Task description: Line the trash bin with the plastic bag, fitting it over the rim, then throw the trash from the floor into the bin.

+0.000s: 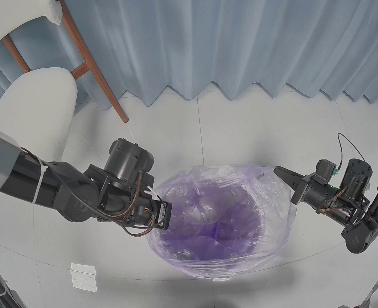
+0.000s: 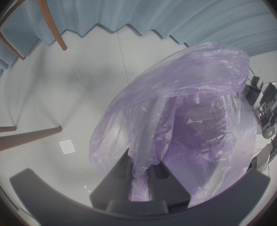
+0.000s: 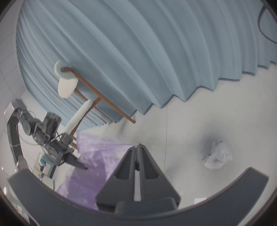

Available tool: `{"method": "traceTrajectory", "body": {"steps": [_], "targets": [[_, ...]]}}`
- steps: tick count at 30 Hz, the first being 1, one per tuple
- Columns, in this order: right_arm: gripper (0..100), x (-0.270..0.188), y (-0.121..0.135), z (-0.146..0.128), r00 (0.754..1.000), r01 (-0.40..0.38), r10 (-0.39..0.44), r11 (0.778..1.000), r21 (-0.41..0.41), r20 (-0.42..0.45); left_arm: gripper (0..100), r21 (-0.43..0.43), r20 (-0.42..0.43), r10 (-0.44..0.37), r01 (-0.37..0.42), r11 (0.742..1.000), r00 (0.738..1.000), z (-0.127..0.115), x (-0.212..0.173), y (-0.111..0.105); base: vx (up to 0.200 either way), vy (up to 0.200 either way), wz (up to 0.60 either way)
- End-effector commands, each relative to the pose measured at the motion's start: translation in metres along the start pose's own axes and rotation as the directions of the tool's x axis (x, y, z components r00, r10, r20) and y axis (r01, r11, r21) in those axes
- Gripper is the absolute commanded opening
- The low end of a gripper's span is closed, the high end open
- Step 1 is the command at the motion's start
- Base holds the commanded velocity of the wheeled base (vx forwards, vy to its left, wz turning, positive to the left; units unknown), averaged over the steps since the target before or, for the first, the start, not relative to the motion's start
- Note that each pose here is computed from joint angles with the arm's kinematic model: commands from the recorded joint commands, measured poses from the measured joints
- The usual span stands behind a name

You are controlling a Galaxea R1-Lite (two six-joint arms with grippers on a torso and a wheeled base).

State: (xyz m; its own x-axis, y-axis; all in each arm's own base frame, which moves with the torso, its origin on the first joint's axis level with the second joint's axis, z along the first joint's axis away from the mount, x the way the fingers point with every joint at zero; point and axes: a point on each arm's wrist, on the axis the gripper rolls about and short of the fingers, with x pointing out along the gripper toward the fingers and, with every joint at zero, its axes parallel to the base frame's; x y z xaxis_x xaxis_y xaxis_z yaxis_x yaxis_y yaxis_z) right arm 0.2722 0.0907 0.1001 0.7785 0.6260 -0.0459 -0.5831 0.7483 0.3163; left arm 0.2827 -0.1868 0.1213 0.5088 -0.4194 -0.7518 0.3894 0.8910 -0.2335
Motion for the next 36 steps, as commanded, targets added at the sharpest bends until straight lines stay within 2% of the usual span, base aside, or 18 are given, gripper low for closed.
{"method": "traceTrajectory", "body": {"steps": [1, 8, 17, 26, 36], "targets": [[0, 0.003, -0.006, 0.002, 0.999, 0.028, -0.028, 0.999, 0.019, 0.019, 0, 0.019, -0.012, -0.018, 0.018, 1.0, 1.0, -0.009, -0.007, -0.006, 0.0, 0.0, 0.0], [0, 0.001, -0.019, 0.001, 0.996, 0.082, -0.082, 0.996, 0.028, 0.02, 0, 0.05, 0.0, -0.067, 0.067, 0.996, 0.998, -0.015, -0.02, -0.012, 0.0, 0.0, 0.0], [0, -0.01, -0.025, -0.01, 0.992, 0.127, -0.126, 0.991, 0.043, -0.027, 0, 0.067, 0.08, -0.115, 0.11, 0.992, 0.99, -0.01, -0.028, -0.015, 0.0, 0.0, 0.0], [0, -0.033, -0.016, -0.02, 0.989, 0.139, -0.135, 0.989, 0.049, -0.067, 0, 0.061, 0.106, -0.117, 0.111, 0.992, 0.988, -0.01, -0.032, -0.012, 0.0, 0.0, 0.0], [0, -0.07, 0.007, -0.025, 0.985, 0.13, -0.122, 0.989, 0.063, -0.121, 0, 0.039, 0.135, -0.098, 0.093, 0.995, 0.986, -0.005, -0.037, -0.004, 0.0, 0.0, 0.0]]}}
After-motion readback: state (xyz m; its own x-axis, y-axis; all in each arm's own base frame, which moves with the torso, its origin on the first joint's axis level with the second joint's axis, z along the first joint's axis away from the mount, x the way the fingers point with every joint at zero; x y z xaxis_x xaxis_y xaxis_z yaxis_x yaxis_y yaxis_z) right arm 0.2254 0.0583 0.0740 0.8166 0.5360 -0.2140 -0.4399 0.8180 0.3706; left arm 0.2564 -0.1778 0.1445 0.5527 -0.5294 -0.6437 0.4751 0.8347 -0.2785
